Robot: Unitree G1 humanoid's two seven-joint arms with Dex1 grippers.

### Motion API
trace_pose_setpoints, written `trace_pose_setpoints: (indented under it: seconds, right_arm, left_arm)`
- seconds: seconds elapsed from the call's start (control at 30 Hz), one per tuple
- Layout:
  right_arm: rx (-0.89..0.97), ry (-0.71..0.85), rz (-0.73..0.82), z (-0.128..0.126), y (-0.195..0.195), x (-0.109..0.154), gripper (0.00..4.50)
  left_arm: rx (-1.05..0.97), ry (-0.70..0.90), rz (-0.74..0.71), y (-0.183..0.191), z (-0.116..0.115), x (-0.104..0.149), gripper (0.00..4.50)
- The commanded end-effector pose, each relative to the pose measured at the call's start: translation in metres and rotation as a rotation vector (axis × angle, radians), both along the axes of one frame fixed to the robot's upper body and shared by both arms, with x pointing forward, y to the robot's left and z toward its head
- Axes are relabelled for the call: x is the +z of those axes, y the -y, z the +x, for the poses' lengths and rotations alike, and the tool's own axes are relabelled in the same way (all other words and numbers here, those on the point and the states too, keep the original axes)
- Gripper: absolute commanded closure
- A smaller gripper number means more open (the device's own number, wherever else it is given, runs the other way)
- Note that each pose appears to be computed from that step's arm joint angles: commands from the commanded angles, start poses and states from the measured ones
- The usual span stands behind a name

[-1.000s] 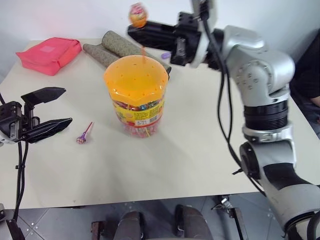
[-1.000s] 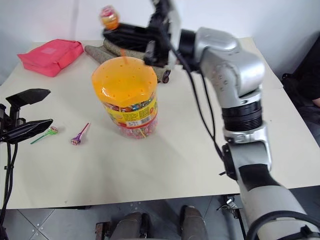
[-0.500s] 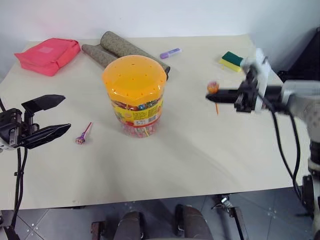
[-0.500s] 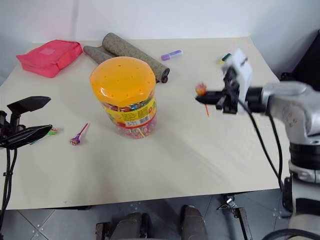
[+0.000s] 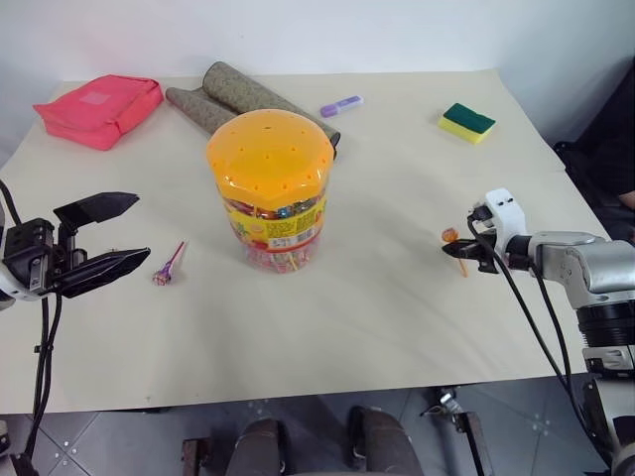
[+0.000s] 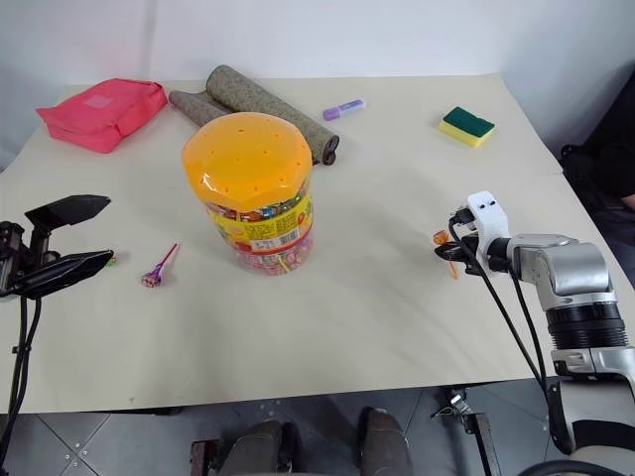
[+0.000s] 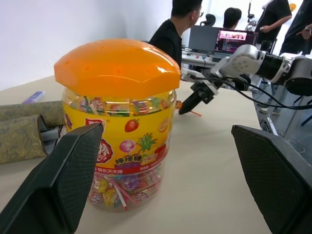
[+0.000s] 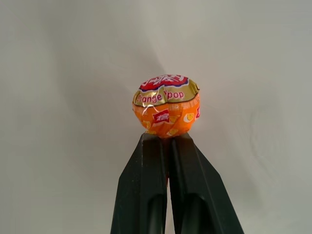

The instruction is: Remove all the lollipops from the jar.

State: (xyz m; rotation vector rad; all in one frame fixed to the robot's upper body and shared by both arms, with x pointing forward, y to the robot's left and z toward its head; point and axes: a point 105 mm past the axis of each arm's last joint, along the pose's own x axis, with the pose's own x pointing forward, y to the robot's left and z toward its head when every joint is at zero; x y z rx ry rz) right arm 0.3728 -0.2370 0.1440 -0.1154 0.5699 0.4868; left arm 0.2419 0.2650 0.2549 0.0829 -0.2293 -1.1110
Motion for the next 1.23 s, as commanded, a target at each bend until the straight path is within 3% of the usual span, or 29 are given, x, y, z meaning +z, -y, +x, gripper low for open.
trace_pose_setpoints:
  seconds: [0.03, 0.23, 0.37, 0.6, 0.77, 0.97, 1.23]
  right_arm:
    - [0.008, 0.02, 0.0, -0.001, 0.002, 0.004, 3.43]
    - [0.043, 0.045, -0.006, -0.014, 0.004, 0.016, 1.39]
    - [0.166, 0.108, 0.038, -0.039, -0.006, 0.045, 0.04]
    - [0.451, 0.236, 0.093, -0.082, -0.022, 0.08, 0.04]
    - [0.68, 0.251, 0.047, -0.1, -0.038, 0.062, 0.04]
    - [0.757, 0.262, -0.028, -0.092, -0.037, 0.037, 0.04]
    - [0.74, 0.299, -0.005, -0.076, -0.045, 0.02, 0.04]
  left_arm:
    - [0.023, 0.038, 0.014, 0.0, -0.007, 0.008, 0.0]
    - [0.139, 0.005, 0.049, -0.006, -0.005, 0.004, 0.0]
    - [0.24, 0.006, 0.041, -0.009, -0.004, 0.006, 0.0]
    - [0.308, -0.03, 0.029, -0.014, -0.011, -0.001, 0.0]
    - [0.31, -0.065, 0.049, -0.019, -0.018, -0.014, 0.0]
    - [0.368, -0.127, 0.106, -0.039, -0.031, -0.03, 0.0]
    - [0.481, -0.112, 0.139, -0.062, -0.046, -0.037, 0.0]
